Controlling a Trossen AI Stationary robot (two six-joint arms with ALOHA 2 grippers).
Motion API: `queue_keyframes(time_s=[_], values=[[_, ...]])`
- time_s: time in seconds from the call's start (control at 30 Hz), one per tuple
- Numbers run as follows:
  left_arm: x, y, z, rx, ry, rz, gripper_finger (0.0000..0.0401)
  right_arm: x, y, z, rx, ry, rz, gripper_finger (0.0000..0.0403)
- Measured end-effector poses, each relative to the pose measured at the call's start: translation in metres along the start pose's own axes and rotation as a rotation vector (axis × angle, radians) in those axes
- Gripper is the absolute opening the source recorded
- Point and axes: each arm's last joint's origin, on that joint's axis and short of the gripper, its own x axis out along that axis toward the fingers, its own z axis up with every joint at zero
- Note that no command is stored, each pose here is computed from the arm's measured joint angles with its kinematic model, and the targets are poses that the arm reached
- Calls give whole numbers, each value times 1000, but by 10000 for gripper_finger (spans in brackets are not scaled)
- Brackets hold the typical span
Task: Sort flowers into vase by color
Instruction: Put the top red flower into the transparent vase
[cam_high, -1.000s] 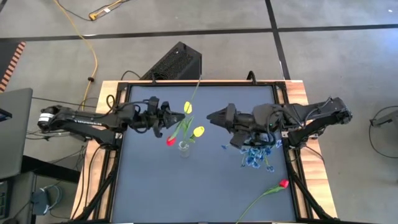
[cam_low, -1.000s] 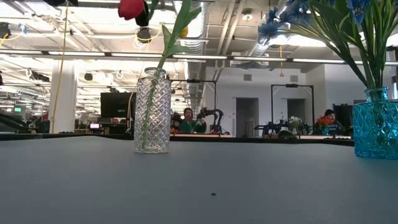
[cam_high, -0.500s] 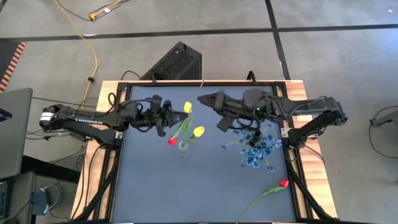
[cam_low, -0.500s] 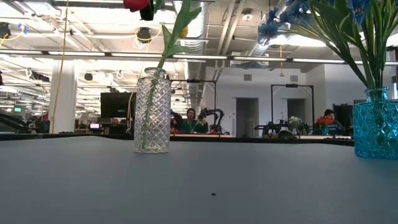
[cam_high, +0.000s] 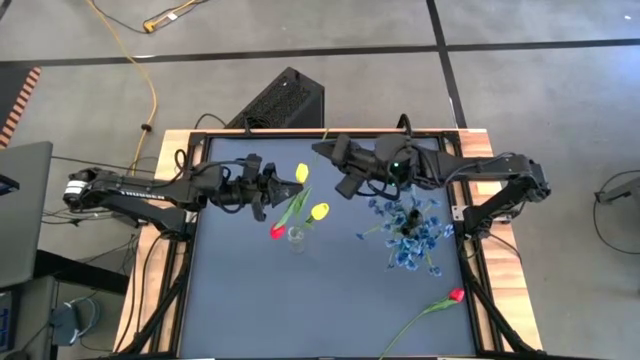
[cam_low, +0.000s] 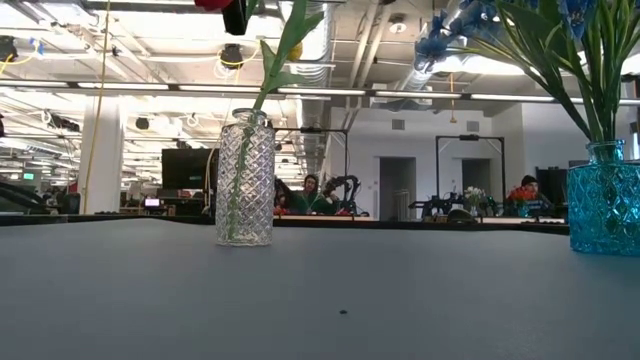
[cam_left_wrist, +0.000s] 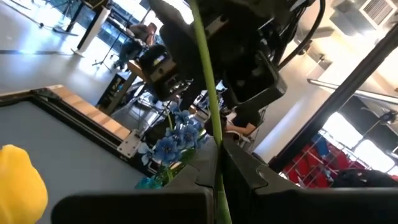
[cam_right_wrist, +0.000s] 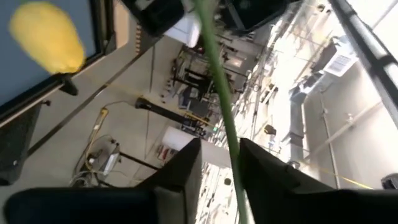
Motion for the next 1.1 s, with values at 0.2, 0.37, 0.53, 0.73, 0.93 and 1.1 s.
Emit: queue_keyframes(time_s=[0.2, 0.37, 0.53, 0.73, 0.93, 1.1], values=[[0, 0, 0, -33, 1, -2, 0, 1, 3, 0, 45, -2, 25, 63], [0, -1, 1, 0, 2, -21, 20, -1, 8, 1, 132, -12, 78, 25], [-3, -4, 10, 119, 17, -90, 60, -2, 18, 2, 226, -21, 185, 26], [-19, -12, 31, 368, -90, -84, 105, -8, 19, -9, 535, -12, 212, 25], [-36, -17, 39, 658, -90, -25, 119, -34, 7, -50, 1144, -180, 231, 25], [-27, -12, 36, 717, -125, 42, 119, -32, 11, -69, 1529, -279, 333, 25]])
